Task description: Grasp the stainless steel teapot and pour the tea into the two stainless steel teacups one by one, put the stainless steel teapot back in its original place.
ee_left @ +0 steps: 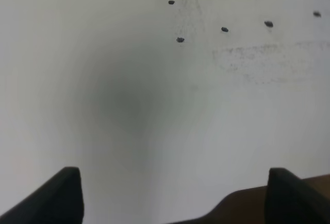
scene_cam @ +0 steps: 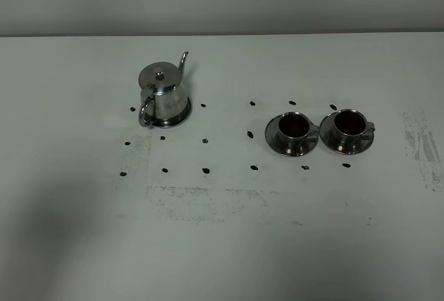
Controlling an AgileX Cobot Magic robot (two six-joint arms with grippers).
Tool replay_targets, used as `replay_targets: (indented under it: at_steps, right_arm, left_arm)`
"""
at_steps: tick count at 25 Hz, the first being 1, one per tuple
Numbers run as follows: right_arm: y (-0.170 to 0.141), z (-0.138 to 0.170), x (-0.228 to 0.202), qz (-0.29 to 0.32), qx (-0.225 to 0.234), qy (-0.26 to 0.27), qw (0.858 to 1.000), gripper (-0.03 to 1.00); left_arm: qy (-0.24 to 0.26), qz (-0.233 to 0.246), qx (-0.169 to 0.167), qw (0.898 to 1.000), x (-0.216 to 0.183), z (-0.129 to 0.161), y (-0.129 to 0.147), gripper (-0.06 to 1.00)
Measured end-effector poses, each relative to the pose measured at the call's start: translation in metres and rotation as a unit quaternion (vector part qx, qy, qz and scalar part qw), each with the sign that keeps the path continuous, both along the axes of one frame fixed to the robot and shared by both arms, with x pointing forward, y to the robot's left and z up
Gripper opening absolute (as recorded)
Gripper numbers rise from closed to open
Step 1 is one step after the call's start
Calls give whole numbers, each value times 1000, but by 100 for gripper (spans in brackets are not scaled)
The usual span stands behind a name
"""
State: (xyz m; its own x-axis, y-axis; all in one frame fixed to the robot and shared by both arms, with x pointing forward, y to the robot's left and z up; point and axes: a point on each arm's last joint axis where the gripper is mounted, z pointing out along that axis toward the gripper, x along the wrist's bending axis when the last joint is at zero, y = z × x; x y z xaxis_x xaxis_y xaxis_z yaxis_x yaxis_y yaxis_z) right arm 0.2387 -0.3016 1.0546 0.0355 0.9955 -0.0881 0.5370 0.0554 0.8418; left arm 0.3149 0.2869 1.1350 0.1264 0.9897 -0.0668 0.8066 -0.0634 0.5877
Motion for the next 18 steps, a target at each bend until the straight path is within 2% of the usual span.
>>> replay_targets:
  at_steps: [3, 5, 11, 18]
  right_arm:
    - [0, 0, 0, 0, 0, 0, 1000, 19]
    - [0, 0, 0, 0, 0, 0, 1000, 19]
    - [0, 0, 0, 0, 0, 0, 1000, 19]
    - [0, 0, 0, 0, 0, 0, 1000, 19]
  left_arm:
    - [8, 32, -1, 999, -16, -27, 5, 69]
    - [3, 50, 13, 999, -25, -48, 10, 69]
    - [-29, 88, -5, 996, -49, -95, 14, 69]
    - [-87, 92, -2, 992, -63, -104, 17, 69]
